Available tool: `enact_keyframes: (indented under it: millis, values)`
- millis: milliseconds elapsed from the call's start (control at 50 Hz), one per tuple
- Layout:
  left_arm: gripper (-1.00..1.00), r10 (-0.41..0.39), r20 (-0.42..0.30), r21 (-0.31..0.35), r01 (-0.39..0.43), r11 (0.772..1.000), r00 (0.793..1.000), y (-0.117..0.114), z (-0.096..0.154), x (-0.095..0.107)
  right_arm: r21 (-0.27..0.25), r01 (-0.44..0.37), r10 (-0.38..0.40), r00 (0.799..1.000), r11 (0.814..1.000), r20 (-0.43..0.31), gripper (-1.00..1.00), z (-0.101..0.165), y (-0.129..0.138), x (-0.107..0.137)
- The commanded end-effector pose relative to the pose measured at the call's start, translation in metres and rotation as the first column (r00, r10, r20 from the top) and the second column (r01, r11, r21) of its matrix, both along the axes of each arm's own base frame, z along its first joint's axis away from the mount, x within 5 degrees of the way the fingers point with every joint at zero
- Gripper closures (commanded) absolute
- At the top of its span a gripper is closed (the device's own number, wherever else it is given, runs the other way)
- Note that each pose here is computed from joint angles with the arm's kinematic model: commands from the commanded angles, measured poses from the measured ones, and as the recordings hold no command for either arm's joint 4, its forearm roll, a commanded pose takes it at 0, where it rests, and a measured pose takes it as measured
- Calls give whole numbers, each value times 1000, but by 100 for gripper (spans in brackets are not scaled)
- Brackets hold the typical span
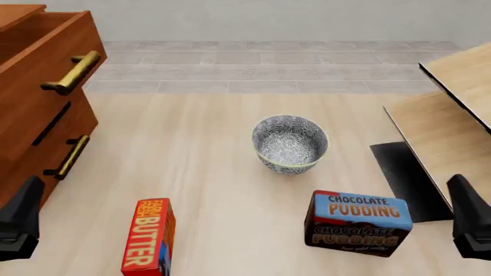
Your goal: Close the top drawer of the cabinet.
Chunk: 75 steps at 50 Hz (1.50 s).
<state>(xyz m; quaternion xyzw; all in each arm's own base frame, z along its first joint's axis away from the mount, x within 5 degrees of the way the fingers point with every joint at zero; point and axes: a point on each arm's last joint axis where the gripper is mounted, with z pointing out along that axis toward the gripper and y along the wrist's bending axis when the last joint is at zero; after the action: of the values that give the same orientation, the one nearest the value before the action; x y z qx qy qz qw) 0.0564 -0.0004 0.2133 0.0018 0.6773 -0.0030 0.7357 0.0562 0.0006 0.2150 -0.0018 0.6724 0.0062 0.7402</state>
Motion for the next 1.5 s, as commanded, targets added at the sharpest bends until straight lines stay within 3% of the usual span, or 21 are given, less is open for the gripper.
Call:
enact_keyframes:
  millis: [20, 360, 480, 540, 600, 1120, 1140, 1320, 1360, 1400, 1460, 1500]
  values:
    - [-100, 5, -9, -9, -5, 1000, 1000, 0, 0, 1, -12, 7, -8, 1000, 1000, -12, -100, 1, 0, 1]
    - [-100, -20, -3, 8, 20, 1000, 1000, -1, 2, -1, 6, -6, 6, 1000, 1000, -22, -100, 0, 0, 4]
    - [-100, -35, 33, 67, 33, 997, 999, -2, 9, -2, 4, -19, 19, 1000, 1000, -25, -100, -1, 1, 4]
    - [-100, -51, 12, 34, 51, 998, 999, -3, 9, -2, 6, -23, 23, 999, 1000, -24, -100, -1, 1, 4]
    - [-100, -57, 57, 106, 51, 993, 997, -4, 14, -3, 10, -28, 28, 999, 1000, -26, -100, -2, 2, 3]
    - [-100, -125, 149, 212, 92, 973, 981, -7, 47, -11, 55, -30, 33, 998, 998, -61, -100, -4, 2, 8]
    - [-100, -160, 188, 270, 106, 957, 969, -8, 54, -13, 60, -27, 31, 998, 998, -62, -100, -4, 2, 8]
    - [-100, -185, 208, 304, 116, 946, 960, -9, 63, -14, 68, -22, 27, 998, 997, -61, -100, -4, 1, 6]
    - [-100, -204, 181, 273, 150, 950, 962, -11, 68, -8, 68, -22, 26, 998, 997, -60, -100, -4, 1, 6]
    - [-100, -214, 218, 327, 135, 935, 952, -12, 69, -11, 68, -24, 28, 998, 997, -60, -100, -4, 1, 6]
    - [-100, -218, 205, 309, 148, 940, 954, -13, 74, -6, 69, -30, 34, 997, 997, -62, -100, -4, 2, 6]
    - [-100, -226, 219, 332, 145, 932, 949, -14, 76, -5, 70, -32, 36, 997, 997, -63, -100, -5, 2, 5]
